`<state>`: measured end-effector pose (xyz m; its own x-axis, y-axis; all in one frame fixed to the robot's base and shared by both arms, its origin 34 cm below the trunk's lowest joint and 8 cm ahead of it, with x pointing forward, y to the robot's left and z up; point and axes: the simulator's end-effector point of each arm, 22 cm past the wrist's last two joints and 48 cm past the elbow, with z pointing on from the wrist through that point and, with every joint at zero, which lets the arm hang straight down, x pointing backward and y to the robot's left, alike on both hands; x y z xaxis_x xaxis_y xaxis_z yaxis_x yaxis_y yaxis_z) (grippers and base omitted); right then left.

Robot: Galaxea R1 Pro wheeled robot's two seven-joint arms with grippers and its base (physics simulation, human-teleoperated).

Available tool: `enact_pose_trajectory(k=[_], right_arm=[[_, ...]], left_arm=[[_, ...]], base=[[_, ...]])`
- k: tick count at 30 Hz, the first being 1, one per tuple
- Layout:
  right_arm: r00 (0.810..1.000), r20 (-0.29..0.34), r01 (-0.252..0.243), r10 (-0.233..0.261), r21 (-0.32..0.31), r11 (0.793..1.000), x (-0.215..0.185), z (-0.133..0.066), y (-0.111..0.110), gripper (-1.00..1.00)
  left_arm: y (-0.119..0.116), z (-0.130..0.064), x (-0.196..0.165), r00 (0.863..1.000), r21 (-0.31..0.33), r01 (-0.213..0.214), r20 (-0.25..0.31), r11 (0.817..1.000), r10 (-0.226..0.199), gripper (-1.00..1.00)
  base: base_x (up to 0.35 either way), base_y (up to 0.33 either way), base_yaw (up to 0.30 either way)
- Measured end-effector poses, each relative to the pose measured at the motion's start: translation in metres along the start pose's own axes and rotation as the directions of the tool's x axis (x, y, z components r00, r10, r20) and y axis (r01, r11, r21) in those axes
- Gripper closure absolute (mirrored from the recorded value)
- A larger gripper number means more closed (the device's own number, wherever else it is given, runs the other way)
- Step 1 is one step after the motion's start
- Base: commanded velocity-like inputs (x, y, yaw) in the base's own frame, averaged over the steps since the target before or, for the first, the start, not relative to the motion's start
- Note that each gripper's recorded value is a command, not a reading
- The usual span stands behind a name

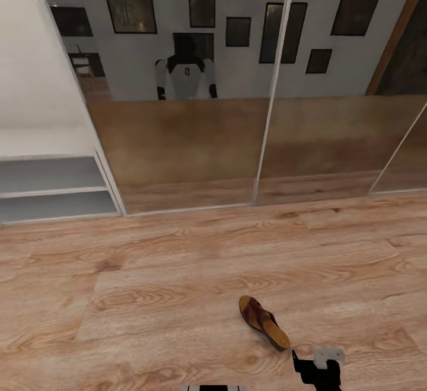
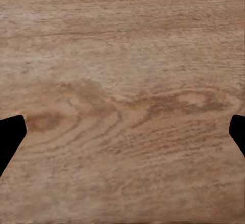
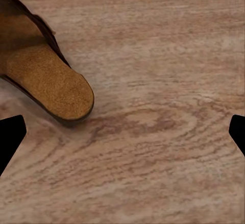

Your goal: Pick up the two gym shoes and the two sandals from the corridor floor and place them onto the hallstand (shoe rack) in the corridor, making sure they are on the rack and not on the floor. Arrange them so the two gym shoes are next to each other and the two sandals are next to each other.

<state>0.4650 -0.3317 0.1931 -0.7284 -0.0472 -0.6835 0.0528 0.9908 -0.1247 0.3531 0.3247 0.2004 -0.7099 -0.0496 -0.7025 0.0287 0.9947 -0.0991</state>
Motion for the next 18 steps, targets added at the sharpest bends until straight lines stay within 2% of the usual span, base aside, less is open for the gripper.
enact_pose_trajectory(k=[6,14,18], right_arm=[[1.0,0.0,0.0,0.0,0.0,1.0,0.0,0.0,0.0,-1.0],[1.0,0.0,0.0,0.0,0.0,1.0,0.0001,0.0,-0.0001,-1.0],[1.0,0.0,0.0,0.0,0.0,1.0,0.0,0.0,-0.0001,-1.0]], left_arm=[[0.0047,-0.0009,-0.0004,1.0,-0.014,0.01,0.003,1.0,-0.01,-1.0],[0.0055,-0.0008,-0.0009,1.0,-0.017,0.013,0.005,1.0,-0.013,-1.0],[0.0047,-0.0008,-0.0006,1.0,-0.015,0.013,0.004,1.0,-0.013,-1.0]], base=[[0.0,-0.017,0.184],[0.0,-0.002,0.028],[0.0,-0.136,0.032]])
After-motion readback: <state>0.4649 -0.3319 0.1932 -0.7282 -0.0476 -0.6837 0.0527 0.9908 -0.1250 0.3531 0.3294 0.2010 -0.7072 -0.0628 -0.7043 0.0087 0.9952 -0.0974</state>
